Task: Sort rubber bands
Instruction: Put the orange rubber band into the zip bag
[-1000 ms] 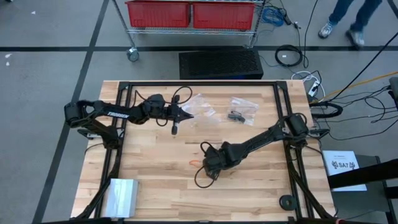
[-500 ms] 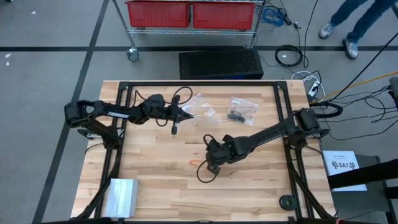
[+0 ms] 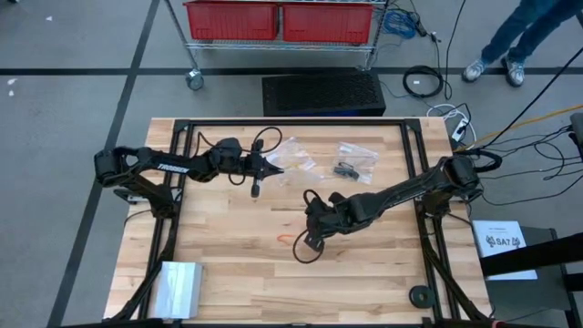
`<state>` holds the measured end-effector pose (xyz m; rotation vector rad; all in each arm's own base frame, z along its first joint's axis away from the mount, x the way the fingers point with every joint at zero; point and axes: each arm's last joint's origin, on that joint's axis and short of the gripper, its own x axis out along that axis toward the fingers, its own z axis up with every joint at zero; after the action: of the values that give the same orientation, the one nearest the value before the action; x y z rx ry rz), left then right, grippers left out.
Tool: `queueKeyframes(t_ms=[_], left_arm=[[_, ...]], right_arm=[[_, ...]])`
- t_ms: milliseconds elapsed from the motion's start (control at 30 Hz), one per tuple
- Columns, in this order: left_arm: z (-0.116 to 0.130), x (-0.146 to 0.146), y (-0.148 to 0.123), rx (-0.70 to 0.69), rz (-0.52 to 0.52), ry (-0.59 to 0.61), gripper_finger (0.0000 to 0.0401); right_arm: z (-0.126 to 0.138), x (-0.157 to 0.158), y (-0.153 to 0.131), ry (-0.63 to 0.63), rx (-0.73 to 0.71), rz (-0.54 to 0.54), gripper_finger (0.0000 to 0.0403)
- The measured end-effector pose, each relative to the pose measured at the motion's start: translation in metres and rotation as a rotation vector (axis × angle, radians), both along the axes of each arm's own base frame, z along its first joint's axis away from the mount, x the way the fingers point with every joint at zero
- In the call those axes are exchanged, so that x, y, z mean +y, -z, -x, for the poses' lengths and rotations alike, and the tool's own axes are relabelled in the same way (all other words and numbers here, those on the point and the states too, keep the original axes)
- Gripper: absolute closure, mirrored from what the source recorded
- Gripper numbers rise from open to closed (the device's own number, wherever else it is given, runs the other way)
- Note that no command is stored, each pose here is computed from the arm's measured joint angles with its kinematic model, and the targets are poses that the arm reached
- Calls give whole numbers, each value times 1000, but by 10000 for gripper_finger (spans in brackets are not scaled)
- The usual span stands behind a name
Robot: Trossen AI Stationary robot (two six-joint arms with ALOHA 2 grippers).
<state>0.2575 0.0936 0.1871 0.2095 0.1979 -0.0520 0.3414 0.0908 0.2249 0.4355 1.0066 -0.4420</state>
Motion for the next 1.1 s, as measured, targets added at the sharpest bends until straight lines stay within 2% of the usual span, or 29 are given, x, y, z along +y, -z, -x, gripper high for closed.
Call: queueKeyframes(t_ms=[133, 267, 367, 467, 700, 833, 933, 1033, 1100], left_arm=[[0, 0, 0, 0, 1, 1, 400], [0, 0, 0, 0, 1, 1, 396], [0, 0, 0, 1, 1, 1, 396], [0, 0, 0, 1, 1, 2, 395], [0, 0, 0, 4, 3, 3, 394], [0, 0, 1, 11, 5, 3, 394], [0, -1, 2, 22, 5, 4, 393], [0, -1, 2, 22, 4, 4, 393], [0, -1, 2, 23, 5, 4, 393]], right_arm=[[2, 0, 1, 36, 21, -15, 279], [6, -2, 12, 70, 111, 8, 218], [3, -2, 26, 72, 167, 31, 197], [-4, -4, 43, 47, 202, 53, 195], [-22, -22, 77, -6, 254, 95, 212], [-26, -34, 84, -23, 277, 91, 235], [-27, -37, 84, -40, 280, 85, 287], [-26, -37, 82, -64, 280, 77, 367], [-26, -36, 78, -77, 267, 77, 391]])
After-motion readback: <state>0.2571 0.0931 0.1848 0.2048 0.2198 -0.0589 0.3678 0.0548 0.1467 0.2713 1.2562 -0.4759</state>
